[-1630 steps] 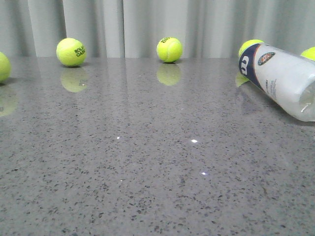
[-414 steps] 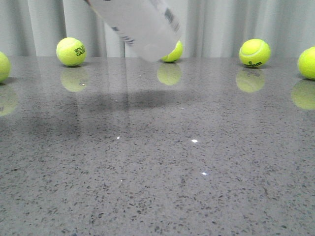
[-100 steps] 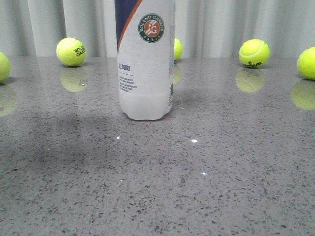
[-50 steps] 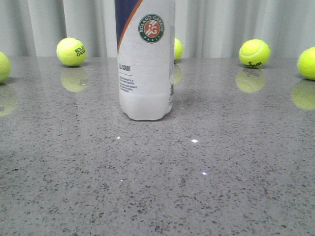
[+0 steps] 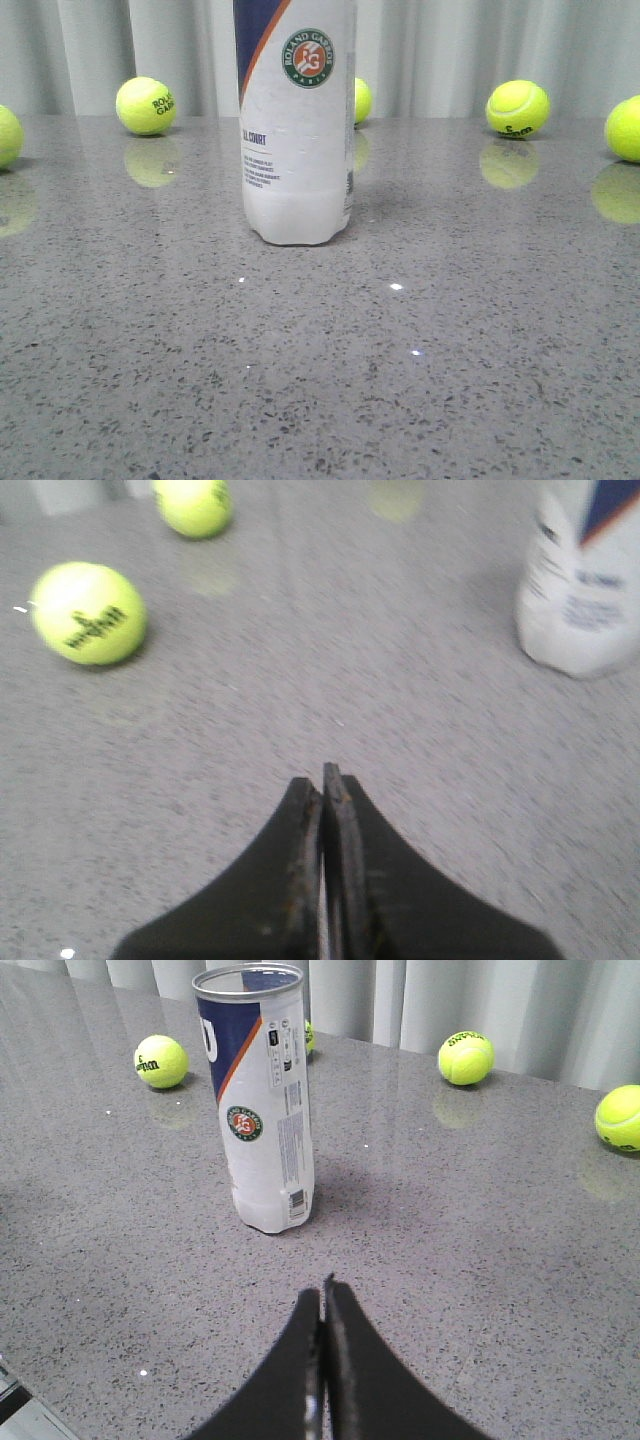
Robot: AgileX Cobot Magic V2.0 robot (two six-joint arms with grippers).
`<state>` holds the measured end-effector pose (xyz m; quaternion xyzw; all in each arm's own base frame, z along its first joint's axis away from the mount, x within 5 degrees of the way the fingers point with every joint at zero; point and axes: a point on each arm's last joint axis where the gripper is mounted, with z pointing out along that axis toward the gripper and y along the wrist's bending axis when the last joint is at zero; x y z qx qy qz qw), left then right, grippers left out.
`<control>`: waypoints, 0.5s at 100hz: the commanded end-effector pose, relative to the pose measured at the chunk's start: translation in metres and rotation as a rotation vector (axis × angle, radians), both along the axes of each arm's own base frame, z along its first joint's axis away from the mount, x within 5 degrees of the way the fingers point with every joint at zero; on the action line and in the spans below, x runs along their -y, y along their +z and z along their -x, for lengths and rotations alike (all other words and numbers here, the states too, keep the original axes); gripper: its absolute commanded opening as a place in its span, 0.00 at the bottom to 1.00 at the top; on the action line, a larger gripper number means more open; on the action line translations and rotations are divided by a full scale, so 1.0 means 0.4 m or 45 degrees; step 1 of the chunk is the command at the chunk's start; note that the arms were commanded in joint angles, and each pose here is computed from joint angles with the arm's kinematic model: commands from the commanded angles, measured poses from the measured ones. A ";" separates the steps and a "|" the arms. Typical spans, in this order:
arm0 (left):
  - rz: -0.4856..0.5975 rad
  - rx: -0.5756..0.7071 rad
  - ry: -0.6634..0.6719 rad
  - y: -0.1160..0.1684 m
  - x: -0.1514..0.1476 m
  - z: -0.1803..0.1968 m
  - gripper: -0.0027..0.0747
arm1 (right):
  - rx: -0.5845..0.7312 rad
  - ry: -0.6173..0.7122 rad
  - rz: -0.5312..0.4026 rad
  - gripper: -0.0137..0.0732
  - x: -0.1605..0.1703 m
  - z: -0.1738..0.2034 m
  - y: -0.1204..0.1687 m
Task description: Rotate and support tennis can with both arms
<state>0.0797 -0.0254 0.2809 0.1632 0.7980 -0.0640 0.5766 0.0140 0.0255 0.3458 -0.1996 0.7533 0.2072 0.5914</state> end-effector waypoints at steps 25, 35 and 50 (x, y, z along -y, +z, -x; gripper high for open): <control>0.249 0.349 0.207 -0.075 -0.035 0.028 0.01 | 0.085 -0.020 -0.058 0.09 0.000 -0.004 0.032; 0.153 0.376 0.273 -0.114 -0.047 0.037 0.01 | 0.085 -0.020 -0.058 0.09 0.000 -0.004 0.032; 0.156 0.496 0.398 -0.160 -0.063 0.050 0.01 | 0.085 -0.020 -0.058 0.09 0.000 -0.004 0.032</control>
